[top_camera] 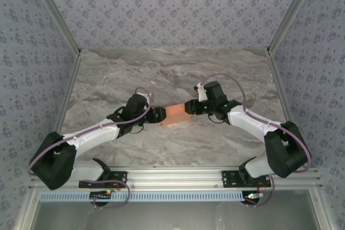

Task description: Fold the paper box

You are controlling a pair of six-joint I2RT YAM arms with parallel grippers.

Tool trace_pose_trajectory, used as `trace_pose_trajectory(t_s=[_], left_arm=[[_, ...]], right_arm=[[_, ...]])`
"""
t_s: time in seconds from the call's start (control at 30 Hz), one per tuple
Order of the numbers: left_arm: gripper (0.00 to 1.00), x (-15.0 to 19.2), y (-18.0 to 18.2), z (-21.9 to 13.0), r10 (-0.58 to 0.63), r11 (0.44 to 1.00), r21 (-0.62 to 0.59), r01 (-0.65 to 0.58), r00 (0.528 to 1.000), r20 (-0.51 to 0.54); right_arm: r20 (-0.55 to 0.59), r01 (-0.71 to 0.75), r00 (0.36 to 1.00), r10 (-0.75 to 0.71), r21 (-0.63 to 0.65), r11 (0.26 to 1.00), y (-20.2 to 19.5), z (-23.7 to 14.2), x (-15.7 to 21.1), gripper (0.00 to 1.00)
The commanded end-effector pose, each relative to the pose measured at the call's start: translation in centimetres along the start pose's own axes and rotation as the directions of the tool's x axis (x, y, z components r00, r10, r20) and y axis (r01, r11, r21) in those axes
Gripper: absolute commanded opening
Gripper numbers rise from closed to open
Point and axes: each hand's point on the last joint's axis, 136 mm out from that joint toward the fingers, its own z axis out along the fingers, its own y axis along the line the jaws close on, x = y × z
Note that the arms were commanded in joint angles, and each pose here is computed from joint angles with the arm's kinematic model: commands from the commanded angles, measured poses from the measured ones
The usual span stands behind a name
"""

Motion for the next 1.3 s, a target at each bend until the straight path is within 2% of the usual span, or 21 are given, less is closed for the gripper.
trace_pose_trajectory(t_s=[0.0,0.33,0.73,0.97,1.27], left_arm=[[0.58,-0.5,-2.1,0.4,-0.019,0.996,0.089,0.02,1.0,-0.004],[0.52,-2.9,-3.7,0.5,-0.002,0.993,0.118,-0.003,0.999,0.045],[0.49,-9.1,-4.4,1.8,0.074,0.992,0.089,-0.085,0.99,0.117],[0.48,-7.8,-3.2,3.9,0.058,0.995,0.081,-0.063,0.996,0.068],[0.49,-4.3,-1.7,3.9,0.05,0.997,0.063,-0.052,0.998,0.025]], right_arm=[[-0.003,-0.005,1.0,0.005,0.002,1.0,0.3,0.0,0.0,0.46],[0.081,0.012,0.997,-0.01,-0.028,1.0,1.7,-0.2,-2.5,0.37],[0.157,0.07,0.985,-0.07,0.008,0.998,1.5,0.5,-6.5,0.33],[0.11,0.06,0.992,-0.063,0.03,0.998,0.1,2.2,-4.8,0.33],[0.064,0.098,0.993,-0.101,0.056,0.994,0.2,2.1,-1.1,0.36]])
